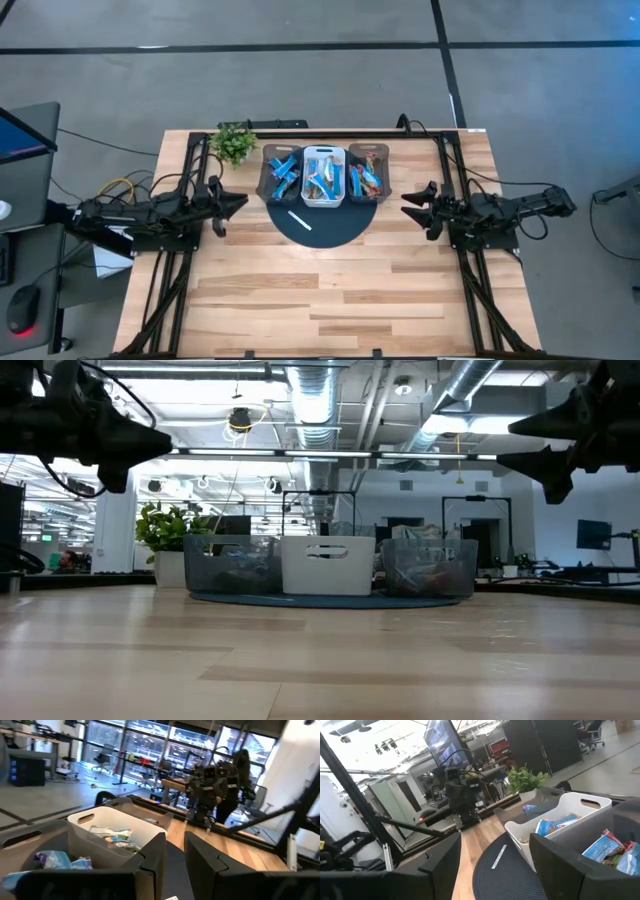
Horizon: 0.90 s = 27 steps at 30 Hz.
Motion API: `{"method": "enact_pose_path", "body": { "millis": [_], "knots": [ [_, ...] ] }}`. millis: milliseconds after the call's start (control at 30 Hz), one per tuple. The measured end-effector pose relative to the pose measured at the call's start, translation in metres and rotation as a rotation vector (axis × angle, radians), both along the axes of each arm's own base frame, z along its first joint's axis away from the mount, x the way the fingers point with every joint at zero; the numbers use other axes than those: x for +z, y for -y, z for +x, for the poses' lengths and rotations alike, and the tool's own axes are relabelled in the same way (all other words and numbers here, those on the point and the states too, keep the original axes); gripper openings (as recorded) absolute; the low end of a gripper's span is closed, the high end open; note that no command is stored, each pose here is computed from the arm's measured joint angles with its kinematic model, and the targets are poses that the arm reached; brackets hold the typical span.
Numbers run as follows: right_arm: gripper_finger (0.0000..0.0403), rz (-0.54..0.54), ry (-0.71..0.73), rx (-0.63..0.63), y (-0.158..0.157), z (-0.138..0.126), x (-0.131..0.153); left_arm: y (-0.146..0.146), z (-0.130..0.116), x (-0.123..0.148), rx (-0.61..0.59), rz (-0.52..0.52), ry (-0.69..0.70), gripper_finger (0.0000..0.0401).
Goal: Pick and place Granola Bars by type
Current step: Return to Home Position
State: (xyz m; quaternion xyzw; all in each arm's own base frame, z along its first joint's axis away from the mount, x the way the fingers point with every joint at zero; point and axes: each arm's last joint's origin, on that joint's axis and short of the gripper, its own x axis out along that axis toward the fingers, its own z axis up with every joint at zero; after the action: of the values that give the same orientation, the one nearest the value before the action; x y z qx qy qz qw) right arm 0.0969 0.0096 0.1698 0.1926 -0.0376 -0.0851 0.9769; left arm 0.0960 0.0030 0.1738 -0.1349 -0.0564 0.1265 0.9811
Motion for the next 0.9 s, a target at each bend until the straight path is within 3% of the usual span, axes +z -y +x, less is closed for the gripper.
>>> {"method": "enact_pose_path", "body": {
  "millis": [100,267,433,600,900],
  "knots": [
    [0.0230,-0.016,-0.004,-0.011,0.0012,0.0001,-0.0001,-0.0017,-0.0004,0.0000,0.055,-0.017,0.003,0.0064],
    [0.0230,-0.302,-0.053,0.034,0.0006,0.0006,-0.0006,-0.0012,-0.0002,0.0000,0.052,0.221,-0.065,0.0064],
    [0.0230,-0.392,-0.058,0.125,-0.0007,0.0009,-0.0017,-0.0009,-0.0001,0.0000,0.046,0.315,-0.091,0.0064],
    [0.0230,-0.534,-0.081,0.093,0.0020,0.0012,-0.0017,0.0006,0.0003,-0.0006,-0.005,0.362,-0.099,0.0064],
    [0.0230,-0.560,-0.096,0.108,0.0086,0.0019,-0.0033,0.0010,0.0004,-0.0007,-0.017,0.368,-0.099,0.0064]
  ]
}}
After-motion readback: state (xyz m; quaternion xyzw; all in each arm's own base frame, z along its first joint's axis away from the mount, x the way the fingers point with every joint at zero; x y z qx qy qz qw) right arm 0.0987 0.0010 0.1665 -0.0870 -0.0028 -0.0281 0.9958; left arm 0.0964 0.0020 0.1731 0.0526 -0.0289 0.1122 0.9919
